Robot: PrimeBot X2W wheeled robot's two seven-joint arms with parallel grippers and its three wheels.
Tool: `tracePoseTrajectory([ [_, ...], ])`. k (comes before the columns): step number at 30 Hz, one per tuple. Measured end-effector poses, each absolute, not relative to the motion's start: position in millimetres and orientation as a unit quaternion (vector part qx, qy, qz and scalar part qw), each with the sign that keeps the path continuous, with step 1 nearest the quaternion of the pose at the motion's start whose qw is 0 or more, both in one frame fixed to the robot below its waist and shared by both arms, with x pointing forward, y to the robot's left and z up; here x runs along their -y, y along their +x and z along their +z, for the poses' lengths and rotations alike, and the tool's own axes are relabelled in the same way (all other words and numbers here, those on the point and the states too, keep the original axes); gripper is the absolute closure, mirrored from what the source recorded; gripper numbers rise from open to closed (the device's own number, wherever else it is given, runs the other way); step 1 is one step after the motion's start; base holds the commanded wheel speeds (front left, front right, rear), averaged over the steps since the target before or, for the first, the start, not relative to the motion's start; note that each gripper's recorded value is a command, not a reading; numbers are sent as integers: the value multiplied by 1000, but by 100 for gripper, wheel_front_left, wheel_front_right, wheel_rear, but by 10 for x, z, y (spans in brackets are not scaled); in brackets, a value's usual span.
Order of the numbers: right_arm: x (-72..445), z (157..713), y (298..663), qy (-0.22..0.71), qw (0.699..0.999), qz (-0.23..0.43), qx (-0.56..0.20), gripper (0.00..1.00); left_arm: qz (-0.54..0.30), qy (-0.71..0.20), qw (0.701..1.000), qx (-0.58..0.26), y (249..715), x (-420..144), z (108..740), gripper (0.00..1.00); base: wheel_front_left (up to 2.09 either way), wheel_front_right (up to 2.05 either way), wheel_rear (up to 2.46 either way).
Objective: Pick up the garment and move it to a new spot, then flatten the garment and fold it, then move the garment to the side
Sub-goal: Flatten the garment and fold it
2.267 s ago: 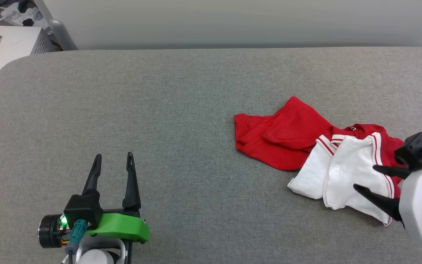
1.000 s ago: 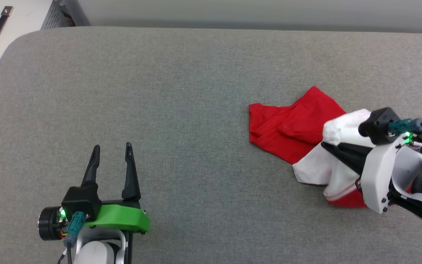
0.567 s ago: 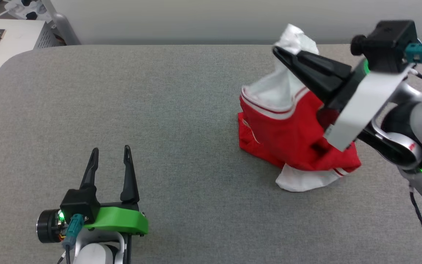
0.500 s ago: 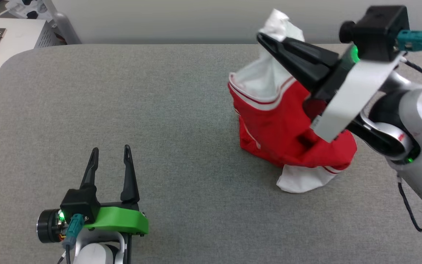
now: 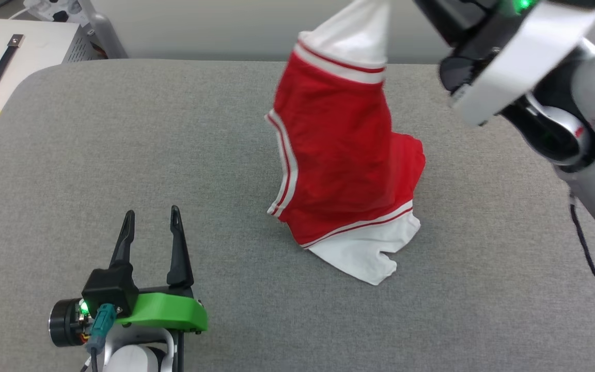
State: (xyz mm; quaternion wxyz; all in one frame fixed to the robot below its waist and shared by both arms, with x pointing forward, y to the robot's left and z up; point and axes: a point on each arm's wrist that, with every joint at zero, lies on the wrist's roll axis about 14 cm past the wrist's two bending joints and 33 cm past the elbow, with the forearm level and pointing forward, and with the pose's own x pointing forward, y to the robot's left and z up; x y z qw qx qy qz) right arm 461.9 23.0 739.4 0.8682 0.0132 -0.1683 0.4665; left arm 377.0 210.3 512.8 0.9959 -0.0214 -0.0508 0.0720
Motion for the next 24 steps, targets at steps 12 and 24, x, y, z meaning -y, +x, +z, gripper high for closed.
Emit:
tracePoseTrajectory([
  [12,2000,5901,4561,52,978,203,14,100,50,-35,997,41,3718,-1922,5067,0,0,0,0],
  [24,3455,4342,3562,96,976,-45,-188,100,32,-38,998,33,3810,-1801,5007,0,0,0,0],
])
